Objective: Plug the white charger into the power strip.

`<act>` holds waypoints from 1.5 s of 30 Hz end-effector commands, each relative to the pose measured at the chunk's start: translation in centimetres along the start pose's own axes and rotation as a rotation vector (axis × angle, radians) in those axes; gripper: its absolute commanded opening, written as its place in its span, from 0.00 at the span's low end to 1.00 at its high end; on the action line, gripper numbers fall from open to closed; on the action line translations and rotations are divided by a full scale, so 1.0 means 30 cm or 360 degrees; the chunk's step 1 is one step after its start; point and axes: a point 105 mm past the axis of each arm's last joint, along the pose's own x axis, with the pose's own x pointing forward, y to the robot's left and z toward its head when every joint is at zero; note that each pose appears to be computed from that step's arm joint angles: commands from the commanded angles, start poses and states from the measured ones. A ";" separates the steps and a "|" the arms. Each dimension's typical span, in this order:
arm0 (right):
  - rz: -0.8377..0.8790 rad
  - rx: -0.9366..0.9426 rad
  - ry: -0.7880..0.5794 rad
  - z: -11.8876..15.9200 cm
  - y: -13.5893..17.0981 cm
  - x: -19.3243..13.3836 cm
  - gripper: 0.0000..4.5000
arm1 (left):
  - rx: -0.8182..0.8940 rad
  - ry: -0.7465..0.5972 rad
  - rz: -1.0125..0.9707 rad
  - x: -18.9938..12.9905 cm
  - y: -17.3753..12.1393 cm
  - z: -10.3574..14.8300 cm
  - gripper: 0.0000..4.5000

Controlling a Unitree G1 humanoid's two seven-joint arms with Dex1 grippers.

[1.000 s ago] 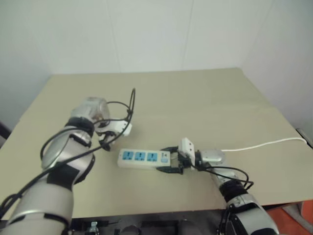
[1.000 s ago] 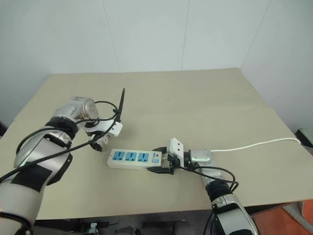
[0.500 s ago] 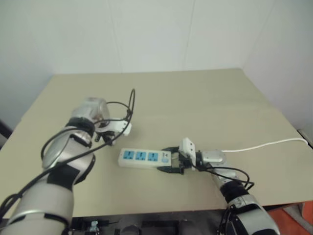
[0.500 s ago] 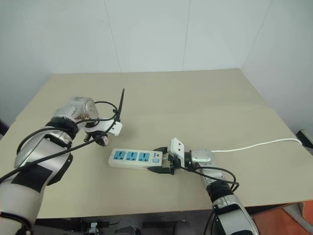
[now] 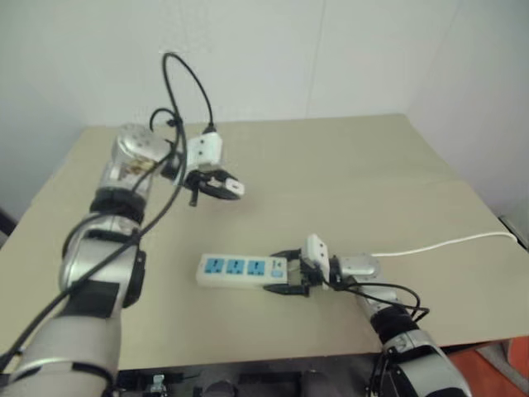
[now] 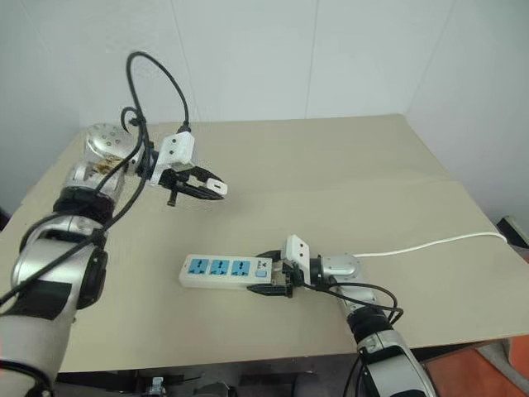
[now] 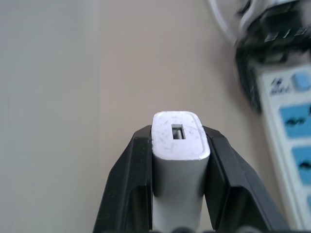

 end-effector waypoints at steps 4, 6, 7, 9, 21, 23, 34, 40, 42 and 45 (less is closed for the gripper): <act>0.0073 -0.0038 0.0012 -0.012 0.009 0.014 0.77 | 0.0017 -0.0224 -0.0030 -0.027 -0.075 0.078 0.23; 0.0051 -0.0057 0.0027 -0.025 0.003 0.002 0.77 | -0.0022 -0.0283 -0.0021 -0.029 -0.097 0.084 0.23; 0.0047 -0.0059 0.0037 -0.034 0.003 -0.006 0.77 | -0.0043 -0.0320 -0.0011 -0.028 -0.108 0.090 0.23; 0.0041 -0.0051 0.0050 -0.055 0.006 -0.028 0.77 | -0.0074 -0.0397 -0.0005 -0.025 -0.140 0.101 0.23; 0.0115 0.0080 0.0084 -0.066 0.005 -0.054 0.77 | -0.0423 -0.0604 -0.0084 0.054 -0.291 0.057 0.23; 0.0127 0.0097 0.0094 -0.064 0.003 -0.050 0.77 | -0.0425 -0.0595 -0.0091 0.068 -0.291 0.050 0.23; 0.0102 0.0093 0.0102 -0.064 -0.003 -0.044 0.77 | -0.0418 -0.0742 -0.0178 0.095 -0.297 0.087 0.23; 0.0087 0.0088 0.0097 -0.063 -0.004 -0.045 0.77 | -0.0472 -0.0749 -0.0185 0.128 -0.315 0.064 0.23; 0.0083 0.0088 0.0096 -0.063 -0.004 -0.046 0.77 | -0.0471 -0.0839 -0.0120 0.134 -0.310 0.067 0.23; 0.0080 0.0087 0.0096 -0.063 -0.003 -0.045 0.77 | -0.0479 -0.0863 -0.0090 0.147 -0.325 0.043 0.23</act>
